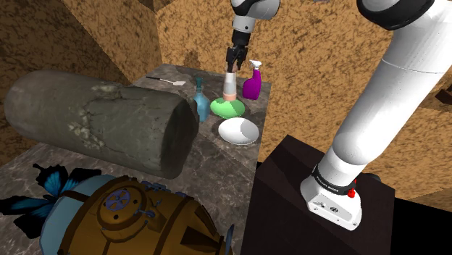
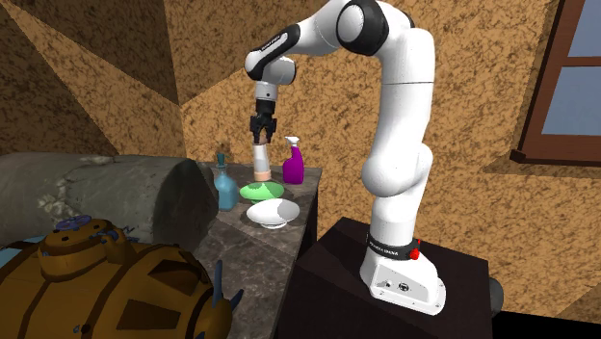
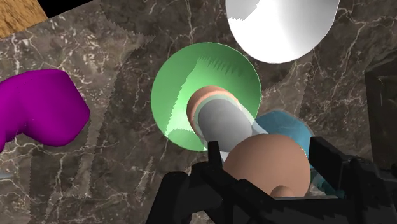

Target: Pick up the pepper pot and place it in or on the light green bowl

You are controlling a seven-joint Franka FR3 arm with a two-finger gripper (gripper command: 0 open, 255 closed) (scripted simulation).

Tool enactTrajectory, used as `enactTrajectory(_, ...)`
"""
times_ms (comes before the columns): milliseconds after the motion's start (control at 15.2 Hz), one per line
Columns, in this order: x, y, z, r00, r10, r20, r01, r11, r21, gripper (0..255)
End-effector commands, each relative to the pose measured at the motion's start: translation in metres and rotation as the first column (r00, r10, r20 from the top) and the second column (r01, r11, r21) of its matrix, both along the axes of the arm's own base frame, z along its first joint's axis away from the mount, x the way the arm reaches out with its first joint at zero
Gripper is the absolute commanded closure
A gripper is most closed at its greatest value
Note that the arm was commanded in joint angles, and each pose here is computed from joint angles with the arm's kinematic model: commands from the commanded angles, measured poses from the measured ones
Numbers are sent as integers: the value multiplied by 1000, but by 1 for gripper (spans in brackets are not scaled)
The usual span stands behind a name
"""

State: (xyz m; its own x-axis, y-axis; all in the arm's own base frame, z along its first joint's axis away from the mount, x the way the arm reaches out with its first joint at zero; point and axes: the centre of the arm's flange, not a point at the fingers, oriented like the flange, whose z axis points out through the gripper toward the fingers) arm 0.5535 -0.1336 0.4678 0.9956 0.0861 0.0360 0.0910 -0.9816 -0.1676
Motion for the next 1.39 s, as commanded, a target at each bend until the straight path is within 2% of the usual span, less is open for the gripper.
enactTrajectory(0,0,-1,-11,1000,0,1,0,1000,0,255)
enactTrajectory(462,0,-1,-47,1000,0,1,0,1000,0,255)
enactTrajectory(990,0,-1,-47,1000,0,1,0,1000,0,255)
enactTrajectory(1056,0,-1,-47,1000,0,1,0,1000,0,0)
enactTrajectory(1320,0,-1,-47,1000,0,1,0,1000,0,0)
